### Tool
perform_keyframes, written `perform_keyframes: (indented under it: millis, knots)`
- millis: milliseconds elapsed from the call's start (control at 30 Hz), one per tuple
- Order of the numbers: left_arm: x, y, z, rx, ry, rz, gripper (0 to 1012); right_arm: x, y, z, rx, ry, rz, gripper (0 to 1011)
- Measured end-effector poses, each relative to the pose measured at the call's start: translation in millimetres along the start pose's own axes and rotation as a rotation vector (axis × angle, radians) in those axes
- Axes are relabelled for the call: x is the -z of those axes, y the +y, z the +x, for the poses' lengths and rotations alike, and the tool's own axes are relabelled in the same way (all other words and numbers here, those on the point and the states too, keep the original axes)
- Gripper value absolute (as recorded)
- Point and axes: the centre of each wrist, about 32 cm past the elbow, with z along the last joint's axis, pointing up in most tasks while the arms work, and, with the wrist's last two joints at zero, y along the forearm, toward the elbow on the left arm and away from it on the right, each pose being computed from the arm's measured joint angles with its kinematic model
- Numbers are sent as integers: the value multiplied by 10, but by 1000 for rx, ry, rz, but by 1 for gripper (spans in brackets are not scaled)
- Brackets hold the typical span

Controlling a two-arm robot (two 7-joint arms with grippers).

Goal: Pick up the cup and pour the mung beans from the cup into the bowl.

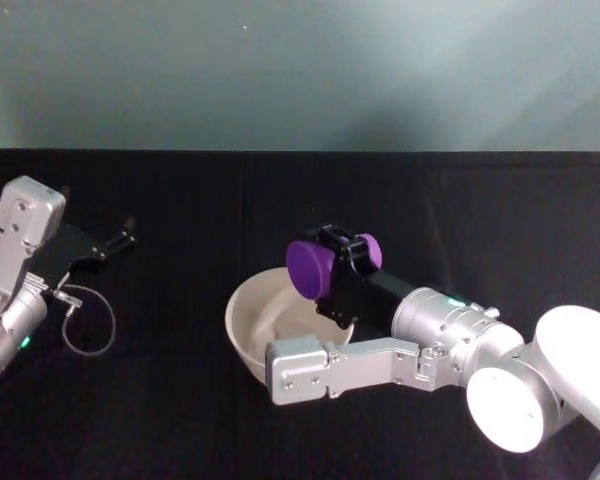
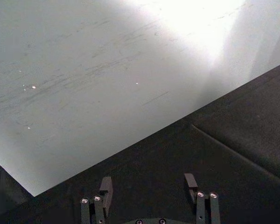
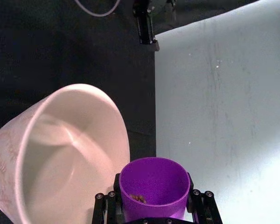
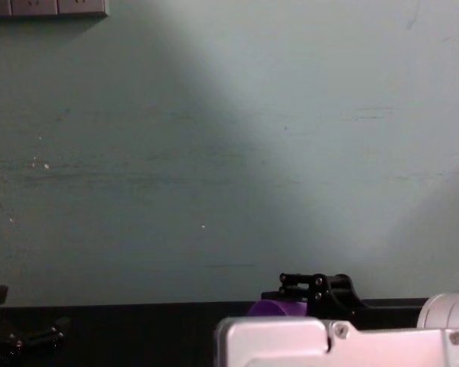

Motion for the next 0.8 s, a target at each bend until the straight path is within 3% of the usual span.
perform_keyframes:
  millis: [367,800]
  knots:
    - [0,0,0,0,0,0,1000,-82,-8,-8,-9,-110,-22,739]
    - [0,0,0,0,0,0,1000,-151,-3,-11,-14,-195,-26,739]
